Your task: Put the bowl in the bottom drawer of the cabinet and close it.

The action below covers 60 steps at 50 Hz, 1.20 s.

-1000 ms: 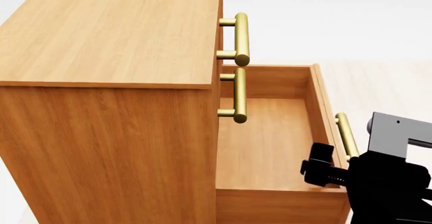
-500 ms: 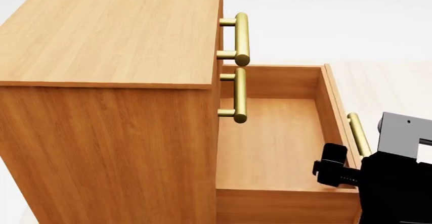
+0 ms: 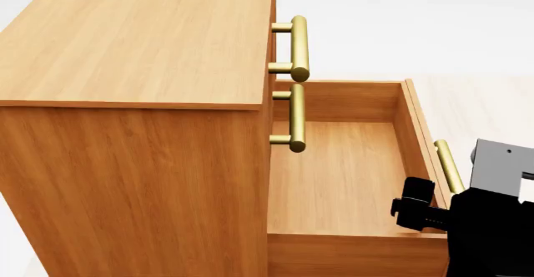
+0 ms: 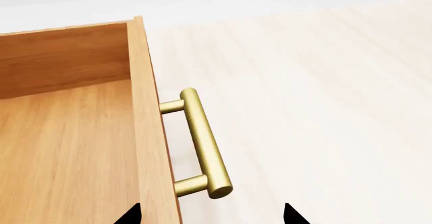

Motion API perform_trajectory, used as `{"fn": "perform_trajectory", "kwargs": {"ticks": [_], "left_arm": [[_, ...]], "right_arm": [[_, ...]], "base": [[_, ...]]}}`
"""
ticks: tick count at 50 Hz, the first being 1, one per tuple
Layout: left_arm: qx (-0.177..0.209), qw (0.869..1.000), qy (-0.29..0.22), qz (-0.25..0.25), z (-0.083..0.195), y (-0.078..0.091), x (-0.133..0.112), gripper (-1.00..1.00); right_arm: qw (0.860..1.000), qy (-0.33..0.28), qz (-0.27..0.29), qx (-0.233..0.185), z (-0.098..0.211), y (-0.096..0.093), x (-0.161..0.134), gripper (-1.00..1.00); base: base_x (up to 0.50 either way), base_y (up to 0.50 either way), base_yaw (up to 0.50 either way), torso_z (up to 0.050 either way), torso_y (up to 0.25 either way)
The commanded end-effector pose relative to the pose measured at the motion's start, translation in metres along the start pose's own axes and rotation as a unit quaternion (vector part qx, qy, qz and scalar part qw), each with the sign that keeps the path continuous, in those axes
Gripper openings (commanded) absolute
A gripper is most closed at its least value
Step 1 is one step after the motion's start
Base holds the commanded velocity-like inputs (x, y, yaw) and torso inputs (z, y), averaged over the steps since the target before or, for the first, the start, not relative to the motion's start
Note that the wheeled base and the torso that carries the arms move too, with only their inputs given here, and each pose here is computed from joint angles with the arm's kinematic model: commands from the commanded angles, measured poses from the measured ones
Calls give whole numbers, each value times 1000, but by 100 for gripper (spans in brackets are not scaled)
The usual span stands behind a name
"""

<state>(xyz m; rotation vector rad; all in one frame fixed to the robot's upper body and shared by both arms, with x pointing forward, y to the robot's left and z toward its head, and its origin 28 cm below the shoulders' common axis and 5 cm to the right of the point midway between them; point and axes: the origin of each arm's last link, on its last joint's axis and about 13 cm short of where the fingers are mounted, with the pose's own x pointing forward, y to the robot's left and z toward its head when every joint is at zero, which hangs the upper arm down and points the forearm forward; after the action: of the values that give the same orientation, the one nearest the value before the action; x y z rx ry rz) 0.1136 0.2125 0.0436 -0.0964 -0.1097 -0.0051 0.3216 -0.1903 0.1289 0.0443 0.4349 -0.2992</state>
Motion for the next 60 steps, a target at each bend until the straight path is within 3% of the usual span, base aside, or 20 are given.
{"fn": "perform_trajectory", "kwargs": {"ticks": [1,4,14,23,24,26,28,31,34,60], "left_arm": [[0,1000,0,0,1,0,0,100],[0,1000,0,-1,1,0,-1,100],[-2,1000,-4,-7,1,-1,-1,100],[-15,1000,-11,-6,3,0,-1,100],[6,1000,-9,-7,2,0,-1,100],[0,1000,-6,-13,3,-1,-2,100],[-37,999,-2,-4,4,0,-1,100],[-15,1000,-13,-16,3,-1,-2,100],[-16,1000,-12,-17,1,0,-1,100],[-6,1000,-10,-27,-10,1,-4,100]], "right_arm": [[999,-21,-21,25,8,-11,-4,100],[997,-48,13,55,19,-10,-15,100],[992,-112,37,47,43,-9,-42,100],[987,-159,25,13,51,-10,-50,100],[986,-167,22,9,52,-10,-50,100],[985,-173,18,10,53,-12,-51,100],[984,-178,13,11,55,-14,-52,100],[982,-191,2,9,57,-17,-54,100],[979,-204,-7,1,59,-19,-57,100],[971,-216,-91,38,64,-41,-66,100]], "base": [[0,0,0,0,0],[0,0,0,0,0],[0,0,0,0,0],[0,0,0,0,0],[0,0,0,0,0],[0,0,0,0,0],[0,0,0,0,0],[0,0,0,0,0],[0,0,0,0,0],[0,0,0,0,0]]}}
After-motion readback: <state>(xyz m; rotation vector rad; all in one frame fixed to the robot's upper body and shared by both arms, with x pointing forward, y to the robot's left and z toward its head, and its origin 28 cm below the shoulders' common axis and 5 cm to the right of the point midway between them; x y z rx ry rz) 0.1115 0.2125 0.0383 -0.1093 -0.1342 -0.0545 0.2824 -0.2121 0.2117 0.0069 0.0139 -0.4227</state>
